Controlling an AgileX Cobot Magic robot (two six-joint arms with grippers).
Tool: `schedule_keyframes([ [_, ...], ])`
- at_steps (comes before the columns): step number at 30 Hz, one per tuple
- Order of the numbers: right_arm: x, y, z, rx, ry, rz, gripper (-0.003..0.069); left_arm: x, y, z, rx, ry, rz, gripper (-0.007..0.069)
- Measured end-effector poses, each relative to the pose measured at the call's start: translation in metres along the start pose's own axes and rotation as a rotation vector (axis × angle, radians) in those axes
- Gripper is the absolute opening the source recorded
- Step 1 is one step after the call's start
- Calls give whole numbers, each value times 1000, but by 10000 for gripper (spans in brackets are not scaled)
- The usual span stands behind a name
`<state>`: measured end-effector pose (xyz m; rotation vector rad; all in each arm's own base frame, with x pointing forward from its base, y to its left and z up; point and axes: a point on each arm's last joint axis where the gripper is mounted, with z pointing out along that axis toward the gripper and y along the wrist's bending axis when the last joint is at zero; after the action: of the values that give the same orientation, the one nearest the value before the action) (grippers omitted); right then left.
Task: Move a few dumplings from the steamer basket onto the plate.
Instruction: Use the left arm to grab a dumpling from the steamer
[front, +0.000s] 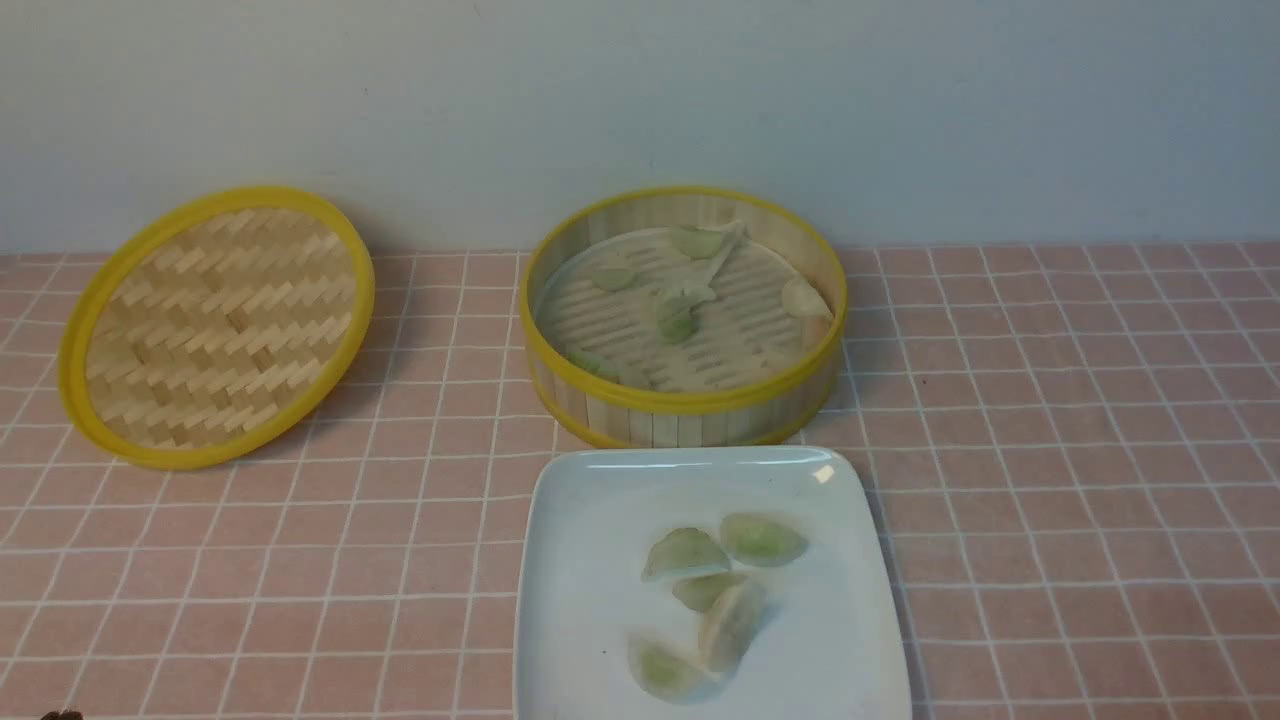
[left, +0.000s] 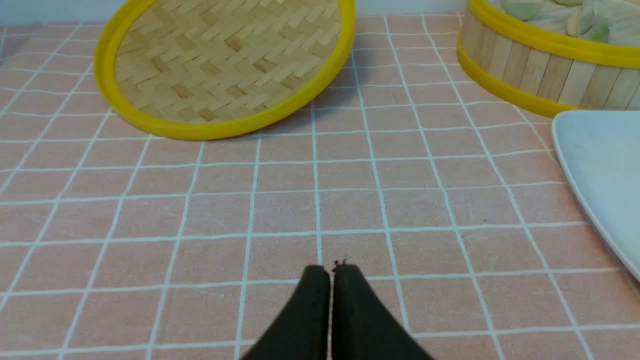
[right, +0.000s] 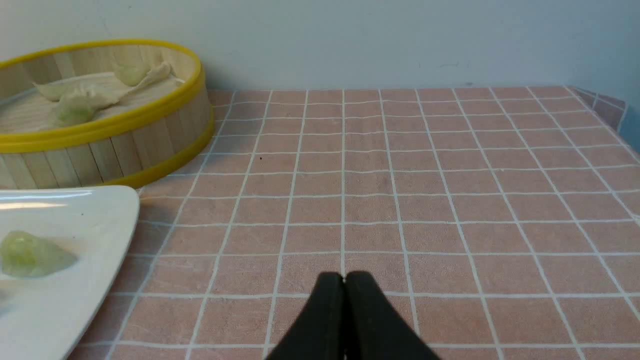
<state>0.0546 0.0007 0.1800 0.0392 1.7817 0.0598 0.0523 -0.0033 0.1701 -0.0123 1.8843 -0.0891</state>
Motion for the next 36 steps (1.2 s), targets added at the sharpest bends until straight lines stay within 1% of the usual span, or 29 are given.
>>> schedule_keyframes([
  [22,0,0,0,0,1,2,-15,-2,1,0,-6,-21,16,-6],
  [24,0,0,0,0,1,2,-15,-5,0,0,6,-63,-30,-6],
  [28,0,0,0,0,1,2,-15,-21,-3,-3,60,-236,-243,-6],
  [31,0,0,0,0,1,2,-15,-39,0,-9,98,-441,-406,-6],
  [32,0,0,0,0,1,2,-15,-40,0,-9,99,-456,-413,-6],
  [34,0,0,0,0,1,2,-15,-55,5,-19,119,-663,-522,-6],
  [36,0,0,0,0,1,2,-15,-68,8,-29,135,-790,-564,-6],
])
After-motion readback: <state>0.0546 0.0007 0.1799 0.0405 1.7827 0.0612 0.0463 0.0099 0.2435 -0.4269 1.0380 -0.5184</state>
